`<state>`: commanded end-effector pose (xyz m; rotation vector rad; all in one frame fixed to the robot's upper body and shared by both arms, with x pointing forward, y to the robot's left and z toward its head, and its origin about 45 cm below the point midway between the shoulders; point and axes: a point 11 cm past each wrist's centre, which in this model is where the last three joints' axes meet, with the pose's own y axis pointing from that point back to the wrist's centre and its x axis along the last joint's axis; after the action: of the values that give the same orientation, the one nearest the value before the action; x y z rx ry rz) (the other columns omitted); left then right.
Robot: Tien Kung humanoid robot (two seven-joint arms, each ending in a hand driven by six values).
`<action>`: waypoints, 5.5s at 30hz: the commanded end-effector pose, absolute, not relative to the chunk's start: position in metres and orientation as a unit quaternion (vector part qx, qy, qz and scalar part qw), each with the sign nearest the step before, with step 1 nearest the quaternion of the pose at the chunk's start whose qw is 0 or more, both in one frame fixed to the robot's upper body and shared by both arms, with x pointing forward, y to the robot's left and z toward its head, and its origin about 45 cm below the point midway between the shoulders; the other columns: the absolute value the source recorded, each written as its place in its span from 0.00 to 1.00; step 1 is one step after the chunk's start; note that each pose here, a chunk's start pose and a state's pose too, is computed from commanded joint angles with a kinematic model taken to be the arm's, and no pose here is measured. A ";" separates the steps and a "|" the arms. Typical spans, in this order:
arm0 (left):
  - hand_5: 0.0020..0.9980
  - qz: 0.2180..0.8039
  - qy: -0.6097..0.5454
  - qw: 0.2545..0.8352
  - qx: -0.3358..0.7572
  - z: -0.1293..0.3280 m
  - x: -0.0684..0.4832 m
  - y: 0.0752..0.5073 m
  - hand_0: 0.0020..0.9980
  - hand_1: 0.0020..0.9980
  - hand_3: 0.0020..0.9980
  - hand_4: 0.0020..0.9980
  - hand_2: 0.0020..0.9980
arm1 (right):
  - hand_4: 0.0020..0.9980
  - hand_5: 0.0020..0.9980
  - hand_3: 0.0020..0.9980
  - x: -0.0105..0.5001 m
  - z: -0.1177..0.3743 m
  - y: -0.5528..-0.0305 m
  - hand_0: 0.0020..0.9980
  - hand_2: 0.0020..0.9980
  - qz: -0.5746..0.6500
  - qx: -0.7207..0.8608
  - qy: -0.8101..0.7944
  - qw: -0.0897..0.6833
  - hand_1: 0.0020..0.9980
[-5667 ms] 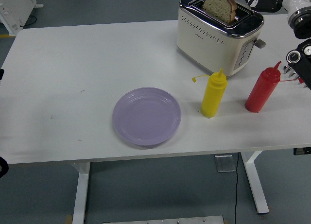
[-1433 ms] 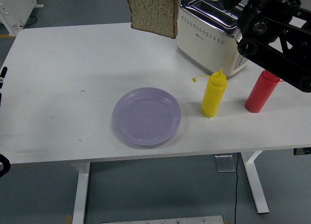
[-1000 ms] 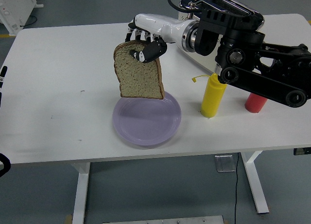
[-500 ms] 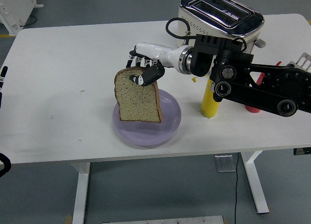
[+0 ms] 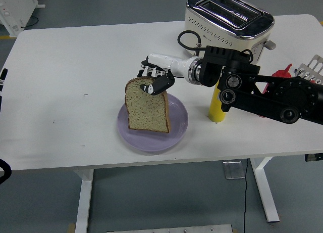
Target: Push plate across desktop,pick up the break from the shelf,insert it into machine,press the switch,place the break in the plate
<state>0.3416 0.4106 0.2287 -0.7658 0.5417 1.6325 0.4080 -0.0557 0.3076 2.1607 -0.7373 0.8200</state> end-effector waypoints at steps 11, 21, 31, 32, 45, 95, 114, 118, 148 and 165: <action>1.00 0.701 0.234 0.588 -0.328 0.227 0.341 0.410 0.87 0.82 0.78 0.71 0.88 | 0.59 0.26 0.51 0.407 0.296 -0.056 0.36 0.49 0.304 0.840 -0.276 0.356 0.45; 1.00 0.701 0.235 0.588 -0.327 0.227 0.341 0.410 0.87 0.82 0.78 0.71 0.88 | 0.65 0.29 0.56 0.404 0.295 -0.053 0.46 0.56 0.326 0.834 -0.255 0.364 0.56; 1.00 0.700 0.236 0.590 -0.326 0.227 0.343 0.407 0.87 0.82 0.78 0.71 0.88 | 0.71 0.28 0.68 0.407 0.296 -0.054 0.66 0.71 0.334 0.832 -0.255 0.363 0.72; 1.00 0.700 0.236 0.590 -0.326 0.227 0.343 0.408 0.87 0.82 0.78 0.71 0.88 | 0.71 0.28 0.68 0.407 0.296 -0.054 0.66 0.71 0.335 0.831 -0.257 0.363 0.72; 1.00 0.699 0.234 0.591 -0.327 0.228 0.344 0.408 0.87 0.82 0.78 0.71 0.88 | 0.74 0.28 0.79 0.421 0.337 -0.059 0.76 0.81 0.371 0.814 -0.318 0.313 0.79; 1.00 0.699 0.227 0.593 -0.330 0.235 0.341 0.412 0.87 0.82 0.78 0.71 0.87 | 0.50 0.58 0.77 0.405 0.380 -0.416 0.83 0.80 -0.044 0.606 -0.736 -0.299 0.79; 1.00 0.698 0.226 0.596 -0.326 0.236 0.342 0.411 0.87 0.82 0.78 0.71 0.87 | 0.50 0.61 0.75 0.352 0.281 -0.451 0.82 0.78 -0.122 0.610 -0.747 -0.236 0.78; 1.00 0.698 0.228 0.596 -0.325 0.235 0.342 0.411 0.87 0.82 0.78 0.71 0.87 | 0.50 0.61 0.75 0.349 0.275 -0.451 0.82 0.78 -0.127 0.607 -0.748 -0.237 0.78; 1.00 0.699 0.230 0.594 -0.326 0.233 0.339 0.410 0.87 0.82 0.78 0.70 0.88 | 0.51 0.62 0.74 0.349 0.269 -0.453 0.82 0.77 -0.137 0.593 -0.755 -0.244 0.77; 1.00 0.696 0.223 0.598 -0.329 0.240 0.339 0.409 0.87 0.82 0.78 0.70 0.88 | 0.51 0.61 0.74 0.351 0.271 -0.451 0.82 0.77 -0.134 0.598 -0.752 -0.244 0.77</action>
<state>0.3389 0.4090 0.2398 -0.7640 0.5185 1.6152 0.3513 -0.4509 0.2712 2.2404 -2.8173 -0.5023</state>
